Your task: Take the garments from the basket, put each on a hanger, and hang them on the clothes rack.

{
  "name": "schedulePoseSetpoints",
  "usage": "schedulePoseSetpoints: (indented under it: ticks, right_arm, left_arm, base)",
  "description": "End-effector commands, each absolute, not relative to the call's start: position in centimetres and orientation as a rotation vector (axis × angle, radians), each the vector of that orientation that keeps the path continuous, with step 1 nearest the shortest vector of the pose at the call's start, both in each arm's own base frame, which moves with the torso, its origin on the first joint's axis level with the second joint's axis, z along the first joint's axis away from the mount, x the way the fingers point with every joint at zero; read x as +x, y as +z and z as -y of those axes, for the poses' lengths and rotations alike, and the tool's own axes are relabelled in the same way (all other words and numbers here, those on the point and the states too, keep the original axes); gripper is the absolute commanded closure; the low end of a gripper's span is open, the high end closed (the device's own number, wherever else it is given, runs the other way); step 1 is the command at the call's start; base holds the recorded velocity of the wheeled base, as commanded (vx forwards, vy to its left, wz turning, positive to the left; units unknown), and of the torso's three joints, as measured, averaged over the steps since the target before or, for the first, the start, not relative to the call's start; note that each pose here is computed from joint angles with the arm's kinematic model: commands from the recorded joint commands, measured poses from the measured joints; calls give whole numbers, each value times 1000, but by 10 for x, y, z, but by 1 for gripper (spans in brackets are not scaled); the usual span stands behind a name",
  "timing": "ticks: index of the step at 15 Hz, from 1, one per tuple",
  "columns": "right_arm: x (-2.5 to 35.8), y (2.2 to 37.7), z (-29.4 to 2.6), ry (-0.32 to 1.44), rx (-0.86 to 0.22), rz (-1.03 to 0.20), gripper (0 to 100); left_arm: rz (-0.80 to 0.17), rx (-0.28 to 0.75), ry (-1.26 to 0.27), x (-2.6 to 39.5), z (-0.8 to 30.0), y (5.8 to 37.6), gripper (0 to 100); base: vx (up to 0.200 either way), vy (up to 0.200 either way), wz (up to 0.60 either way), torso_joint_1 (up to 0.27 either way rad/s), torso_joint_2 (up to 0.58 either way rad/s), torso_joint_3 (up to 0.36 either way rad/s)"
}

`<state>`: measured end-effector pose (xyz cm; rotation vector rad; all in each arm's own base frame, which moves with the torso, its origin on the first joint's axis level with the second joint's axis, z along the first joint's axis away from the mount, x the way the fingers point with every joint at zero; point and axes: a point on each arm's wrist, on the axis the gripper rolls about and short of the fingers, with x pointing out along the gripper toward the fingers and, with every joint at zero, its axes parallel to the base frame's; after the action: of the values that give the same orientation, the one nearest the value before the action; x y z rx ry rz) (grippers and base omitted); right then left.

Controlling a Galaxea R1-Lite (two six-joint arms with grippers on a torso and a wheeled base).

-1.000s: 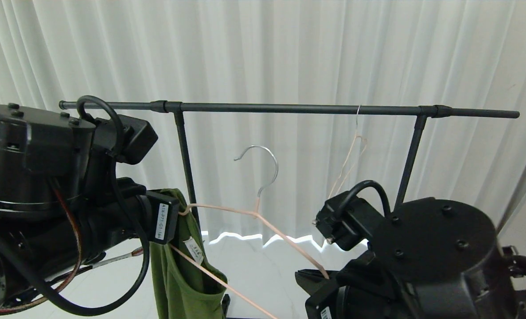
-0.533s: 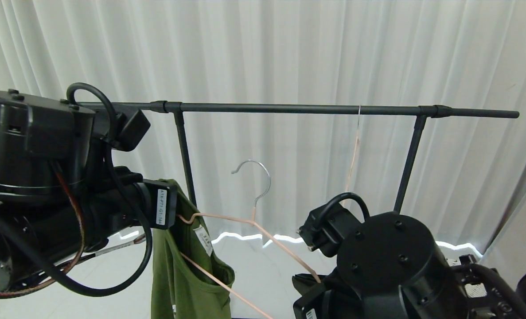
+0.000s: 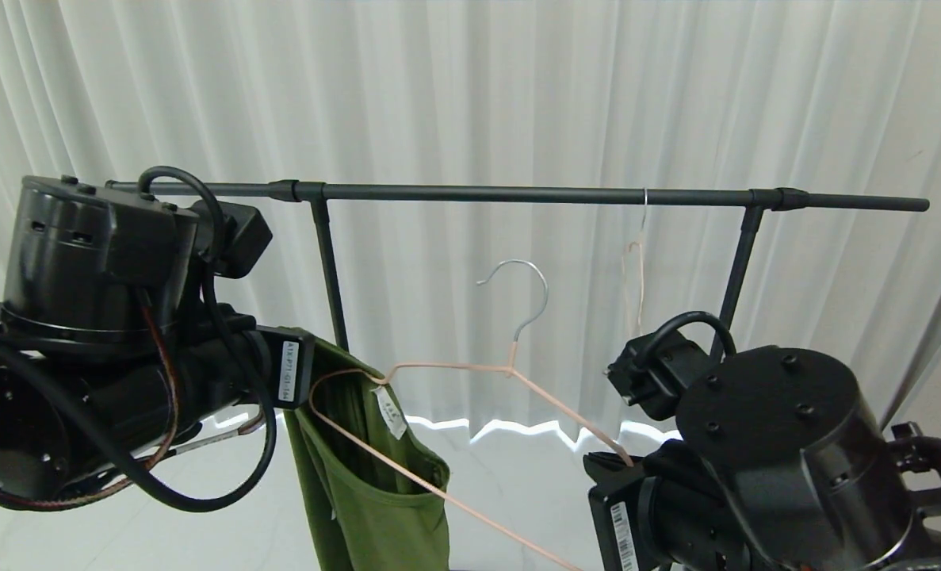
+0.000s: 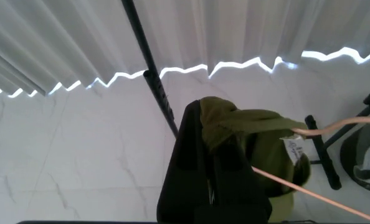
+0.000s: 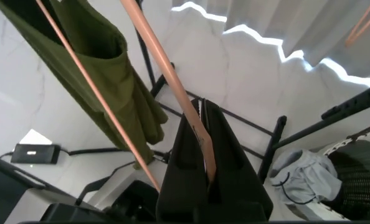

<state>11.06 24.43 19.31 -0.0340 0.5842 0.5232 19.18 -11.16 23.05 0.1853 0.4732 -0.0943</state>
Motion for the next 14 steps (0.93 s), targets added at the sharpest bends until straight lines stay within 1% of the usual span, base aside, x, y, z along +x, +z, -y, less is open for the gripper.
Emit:
schedulePoseSetpoints:
  ticks: [1, 6, 7, 8, 12, 14]
  right_arm:
    - [110, 197, -242, 518, -21, -570, 100]
    - [108, 200, -248, 540, -3, -561, 100]
    - [105, 202, -251, 558, 13, -548, 100]
    - [102, 202, -255, 577, 23, -537, 100]
    - [97, 198, -265, 608, 20, -537, 100]
    - [96, 193, -269, 615, 8, -545, 100]
  left_arm:
    - [-483, 193, -101, 194, 115, 228, 100]
    - [-471, 197, -169, 186, 129, 230, 100]
    - [-464, 188, -180, 185, 131, 232, 100]
    - [-452, 158, -202, 182, 137, 236, 100]
    - [-433, 146, -258, 173, 146, 241, 100]
    - [-418, 108, -286, 169, 154, 248, 100]
  base:
    - [0, 0, 0, 0, 0, 0]
    - [0, 0, 0, 0, 0, 0]
    - [0, 0, 0, 0, 0, 0]
    - [0, 0, 0, 0, 0, 0]
    - [0, 0, 0, 0, 0, 0]
    - [0, 0, 0, 0, 0, 0]
